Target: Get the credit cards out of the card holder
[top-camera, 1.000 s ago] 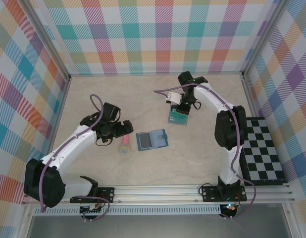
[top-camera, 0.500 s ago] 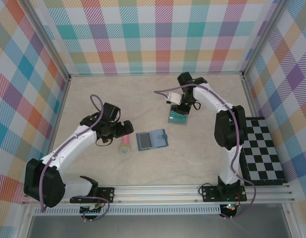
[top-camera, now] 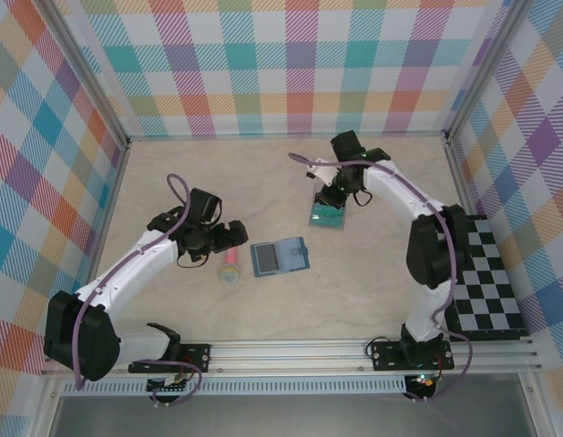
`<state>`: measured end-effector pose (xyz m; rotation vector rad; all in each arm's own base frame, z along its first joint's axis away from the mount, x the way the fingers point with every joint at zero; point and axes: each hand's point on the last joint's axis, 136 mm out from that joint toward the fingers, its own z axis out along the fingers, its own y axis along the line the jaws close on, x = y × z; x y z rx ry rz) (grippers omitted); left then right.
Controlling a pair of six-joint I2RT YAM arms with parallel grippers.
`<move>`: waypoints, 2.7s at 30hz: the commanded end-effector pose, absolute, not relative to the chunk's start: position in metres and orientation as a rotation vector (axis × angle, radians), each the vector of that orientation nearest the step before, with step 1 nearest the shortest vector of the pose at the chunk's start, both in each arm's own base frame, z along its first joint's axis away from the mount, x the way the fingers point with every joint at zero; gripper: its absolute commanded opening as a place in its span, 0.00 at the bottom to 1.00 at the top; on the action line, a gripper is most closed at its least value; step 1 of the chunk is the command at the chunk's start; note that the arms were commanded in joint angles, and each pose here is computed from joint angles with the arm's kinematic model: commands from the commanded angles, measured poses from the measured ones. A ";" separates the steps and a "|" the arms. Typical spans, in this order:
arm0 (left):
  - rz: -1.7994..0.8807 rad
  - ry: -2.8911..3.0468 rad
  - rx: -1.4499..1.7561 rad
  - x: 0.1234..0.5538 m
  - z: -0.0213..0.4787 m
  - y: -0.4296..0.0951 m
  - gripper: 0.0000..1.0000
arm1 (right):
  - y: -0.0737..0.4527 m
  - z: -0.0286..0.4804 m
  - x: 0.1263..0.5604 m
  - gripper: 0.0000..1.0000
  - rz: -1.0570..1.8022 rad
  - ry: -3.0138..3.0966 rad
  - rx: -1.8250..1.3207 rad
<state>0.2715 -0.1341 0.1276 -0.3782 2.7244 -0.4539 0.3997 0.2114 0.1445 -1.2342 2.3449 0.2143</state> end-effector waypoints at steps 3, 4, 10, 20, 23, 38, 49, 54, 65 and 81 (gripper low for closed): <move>-0.539 2.728 -0.377 0.271 0.125 -0.142 1.00 | 0.247 0.207 0.388 0.19 0.423 2.231 -0.807; -0.555 2.723 -0.380 0.272 0.125 -0.144 1.00 | 0.249 0.209 0.383 0.19 0.472 2.255 -0.725; -0.732 2.710 -0.399 0.277 0.125 -0.167 0.99 | 0.261 0.189 0.352 0.25 0.646 2.457 -0.390; -0.917 2.751 -0.383 0.274 0.112 -0.215 0.93 | 0.282 0.112 0.312 0.34 0.787 2.720 -0.172; -0.917 2.779 -0.389 0.273 0.101 -0.226 0.90 | 0.288 0.096 0.305 0.38 0.790 2.764 -0.159; -0.838 2.870 -0.480 0.275 0.055 -0.229 0.69 | 0.285 0.038 0.299 0.43 0.630 2.934 -0.093; -0.816 2.914 -0.488 0.273 0.037 -0.230 0.67 | 0.282 0.024 0.293 0.43 0.559 2.977 -0.131; -0.811 2.908 -0.476 0.274 0.041 -0.230 0.59 | 0.281 0.020 0.293 0.42 0.539 2.986 -0.137; -0.737 2.903 -0.441 0.274 0.049 -0.221 0.52 | 0.280 0.018 0.292 0.41 0.523 2.995 -0.144; -0.755 2.926 -0.401 0.272 0.045 -0.224 0.37 | 0.280 0.016 0.292 0.41 0.509 3.004 -0.160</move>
